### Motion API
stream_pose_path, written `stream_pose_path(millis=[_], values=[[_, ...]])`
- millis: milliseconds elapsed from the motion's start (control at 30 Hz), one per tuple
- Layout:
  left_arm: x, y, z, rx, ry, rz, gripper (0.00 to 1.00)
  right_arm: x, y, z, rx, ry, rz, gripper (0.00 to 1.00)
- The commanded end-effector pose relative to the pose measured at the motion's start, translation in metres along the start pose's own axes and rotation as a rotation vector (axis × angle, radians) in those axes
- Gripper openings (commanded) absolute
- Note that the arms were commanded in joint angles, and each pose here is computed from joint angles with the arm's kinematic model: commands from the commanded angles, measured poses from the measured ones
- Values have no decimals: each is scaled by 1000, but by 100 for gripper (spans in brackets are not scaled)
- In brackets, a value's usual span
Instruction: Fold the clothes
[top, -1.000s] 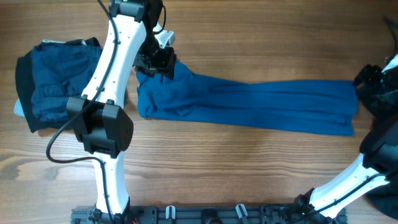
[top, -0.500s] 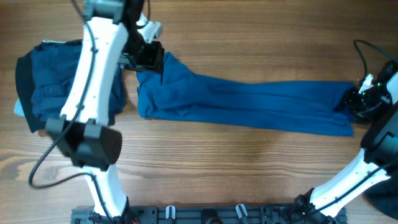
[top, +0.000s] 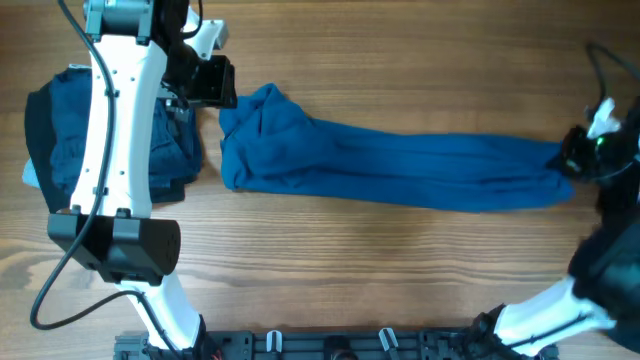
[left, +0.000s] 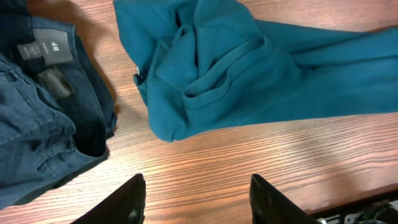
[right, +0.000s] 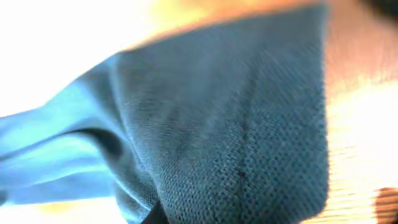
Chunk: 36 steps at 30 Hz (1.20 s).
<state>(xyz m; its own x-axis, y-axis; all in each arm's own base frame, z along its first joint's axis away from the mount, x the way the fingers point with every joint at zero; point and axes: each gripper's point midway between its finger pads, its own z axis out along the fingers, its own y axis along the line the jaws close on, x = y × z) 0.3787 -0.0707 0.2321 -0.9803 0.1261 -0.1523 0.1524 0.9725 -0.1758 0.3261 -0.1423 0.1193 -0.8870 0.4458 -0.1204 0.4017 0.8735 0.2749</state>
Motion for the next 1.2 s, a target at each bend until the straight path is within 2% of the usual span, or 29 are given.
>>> stream_pose_path(millis=[0,167,367,433,467,500,533,600,700,800,967,1100,1167], values=[[5,-3,-29,-5,-77,12,57,2,81,-38,-87,-114,-191,4],[9,-7,-52,-7,-145,24,63,39,167,-3,-138,-11,-361,4],[11,-8,-57,-8,-161,26,65,96,230,58,-138,137,-485,4],[11,-8,-57,-8,-161,26,65,114,247,73,-135,180,-510,7],[11,-8,-57,-8,-162,26,66,123,257,81,-137,194,-540,20],[10,-8,-57,-8,-163,27,66,129,264,87,-140,202,-567,41],[10,-8,-57,-8,-164,27,71,134,270,92,-144,204,-577,56],[9,-7,-58,-8,-169,27,84,132,279,91,-159,178,-570,63],[9,-2,-55,-8,-158,-22,90,107,282,71,-188,94,-544,63],[16,7,-38,-9,-99,-76,92,78,277,40,-217,-8,-501,65],[20,26,39,10,13,-227,100,50,251,2,-227,-115,-426,70],[17,7,104,207,42,-237,100,51,241,0,-210,-98,-423,70],[20,7,133,234,66,-254,100,53,240,0,-206,-92,-434,70]])
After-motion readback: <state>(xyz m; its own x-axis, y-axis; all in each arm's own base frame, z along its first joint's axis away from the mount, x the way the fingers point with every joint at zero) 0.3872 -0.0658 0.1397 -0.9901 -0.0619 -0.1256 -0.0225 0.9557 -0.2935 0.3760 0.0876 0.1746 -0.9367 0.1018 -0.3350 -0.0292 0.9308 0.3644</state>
